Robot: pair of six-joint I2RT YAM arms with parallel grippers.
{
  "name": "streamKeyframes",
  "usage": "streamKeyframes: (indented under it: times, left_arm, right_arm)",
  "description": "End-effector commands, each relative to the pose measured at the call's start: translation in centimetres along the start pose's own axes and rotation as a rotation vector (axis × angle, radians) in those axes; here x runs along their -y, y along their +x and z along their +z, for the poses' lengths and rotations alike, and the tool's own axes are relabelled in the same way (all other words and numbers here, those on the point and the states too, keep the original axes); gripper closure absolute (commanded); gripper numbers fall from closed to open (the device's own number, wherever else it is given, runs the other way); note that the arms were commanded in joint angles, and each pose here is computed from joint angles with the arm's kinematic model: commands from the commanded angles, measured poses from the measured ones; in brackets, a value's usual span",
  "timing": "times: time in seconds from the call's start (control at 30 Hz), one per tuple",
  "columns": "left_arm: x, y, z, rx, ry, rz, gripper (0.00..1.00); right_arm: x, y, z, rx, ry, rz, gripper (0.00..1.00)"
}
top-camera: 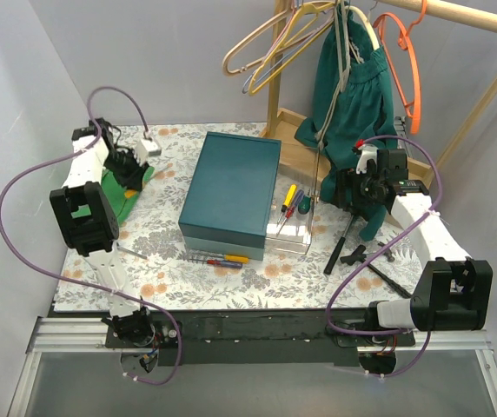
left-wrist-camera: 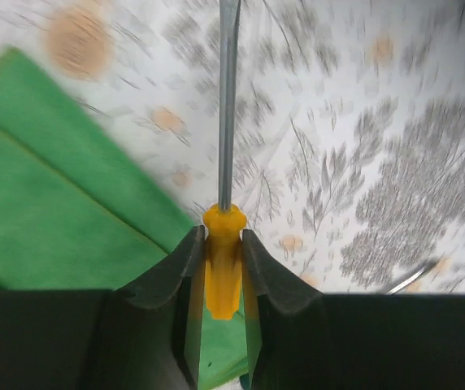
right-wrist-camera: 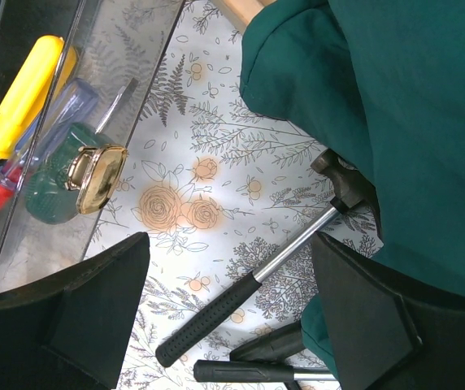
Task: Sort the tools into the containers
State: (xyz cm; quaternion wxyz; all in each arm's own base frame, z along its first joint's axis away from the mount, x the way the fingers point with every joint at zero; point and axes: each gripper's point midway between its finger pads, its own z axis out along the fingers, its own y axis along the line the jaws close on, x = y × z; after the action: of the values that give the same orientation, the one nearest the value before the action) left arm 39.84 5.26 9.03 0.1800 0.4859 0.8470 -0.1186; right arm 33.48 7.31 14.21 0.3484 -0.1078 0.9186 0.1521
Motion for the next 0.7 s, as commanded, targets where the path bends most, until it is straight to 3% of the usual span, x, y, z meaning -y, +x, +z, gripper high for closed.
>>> streamKeyframes:
  times: [0.0,0.13,0.27,0.33,0.37,0.47,0.67]
  left_arm:
    - [1.0,-9.1,-4.5,0.329,0.088,-0.342,1.00]
    - [3.2,-16.5,-8.9,0.570,0.226,-0.462,1.00]
    - [7.5,-22.7,-11.9,0.715,0.403,-0.542,1.00]
    - [9.5,-25.6,-11.3,0.754,0.466,-0.535,1.00]
    - [10.6,-26.3,-12.3,0.758,0.497,-0.625,1.00]
    - [15.0,-30.1,-10.8,0.741,0.602,-0.686,1.00]
    - [21.2,-36.2,-8.5,0.733,0.693,-0.649,1.00]
  right_arm:
    - [0.5,-2.0,-0.1,0.053,0.014,-0.019,0.11]
    - [0.4,-2.1,0.0,0.046,0.004,-0.020,0.11]
    - [0.4,-2.0,0.2,0.041,-0.001,-0.016,0.12]
    - [0.3,-2.2,0.2,0.042,-0.002,-0.015,0.12]
    - [0.4,-2.1,0.3,0.038,-0.002,-0.014,0.12]
    - [0.4,-2.0,0.5,0.033,-0.003,-0.015,0.12]
    - [0.5,-1.5,0.6,0.028,-0.001,-0.024,0.12]
